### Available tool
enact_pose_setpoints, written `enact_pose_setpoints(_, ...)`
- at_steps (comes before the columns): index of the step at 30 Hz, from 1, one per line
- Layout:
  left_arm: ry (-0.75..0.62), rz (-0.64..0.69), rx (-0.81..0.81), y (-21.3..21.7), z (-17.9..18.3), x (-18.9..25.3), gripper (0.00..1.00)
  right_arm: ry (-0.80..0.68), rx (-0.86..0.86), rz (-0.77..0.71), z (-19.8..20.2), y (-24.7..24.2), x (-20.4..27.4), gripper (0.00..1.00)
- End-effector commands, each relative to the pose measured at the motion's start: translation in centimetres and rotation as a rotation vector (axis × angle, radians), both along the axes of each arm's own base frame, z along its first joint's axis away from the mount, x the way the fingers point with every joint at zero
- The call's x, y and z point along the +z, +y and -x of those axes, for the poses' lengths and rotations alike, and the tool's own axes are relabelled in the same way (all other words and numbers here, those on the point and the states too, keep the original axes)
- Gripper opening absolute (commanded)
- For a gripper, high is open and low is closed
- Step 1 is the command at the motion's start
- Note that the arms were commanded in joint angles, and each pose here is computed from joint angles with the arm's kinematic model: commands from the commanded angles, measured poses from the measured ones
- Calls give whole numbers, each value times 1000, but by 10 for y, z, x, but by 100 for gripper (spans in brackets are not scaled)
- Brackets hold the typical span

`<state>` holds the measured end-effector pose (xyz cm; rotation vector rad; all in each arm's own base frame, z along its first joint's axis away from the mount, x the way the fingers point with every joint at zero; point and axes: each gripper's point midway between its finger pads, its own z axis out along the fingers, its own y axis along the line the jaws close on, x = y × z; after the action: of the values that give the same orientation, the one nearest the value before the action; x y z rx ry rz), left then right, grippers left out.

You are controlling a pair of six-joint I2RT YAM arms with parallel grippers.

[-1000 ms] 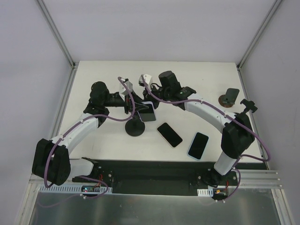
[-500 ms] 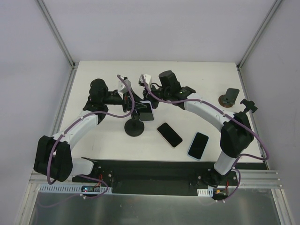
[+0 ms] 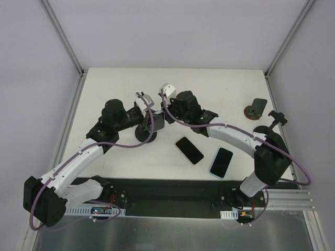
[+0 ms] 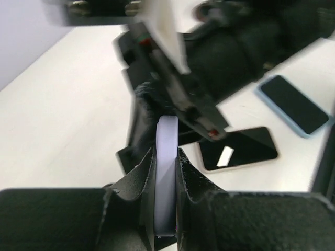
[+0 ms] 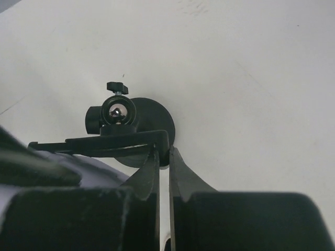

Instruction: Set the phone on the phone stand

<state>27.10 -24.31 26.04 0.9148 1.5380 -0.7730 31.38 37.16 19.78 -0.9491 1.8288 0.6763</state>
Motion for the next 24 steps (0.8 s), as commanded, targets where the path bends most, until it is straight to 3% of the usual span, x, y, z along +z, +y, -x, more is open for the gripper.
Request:
enact_pose_setpoints(1, -11, -210, 648, 95, -52, -15, 0, -116, -470, -51, -31, -37, 35, 0)
enact_pose_setpoints(5, -20, -263, 867, 134, -54, -26, 0, -135, -556, -67, -17, -37, 41, 0)
enact_pose_setpoints(10, 5, -218, 925, 133, -74, -31, 0, -230, -646, -105, 13, -27, 63, 0)
enact_pose_setpoints(13, 56, -187, 856, 120, -82, -39, 0, -204, -637, -146, 29, -17, 66, 0)
enact_pose_setpoints(20, 8, -268, 783, 117, -84, -61, 0, -188, -620, -174, 58, -6, 88, 0)
enact_pose_setpoints(24, 56, -197, 711, 105, -86, -65, 0, -103, -629, -261, 71, -3, 98, 0)
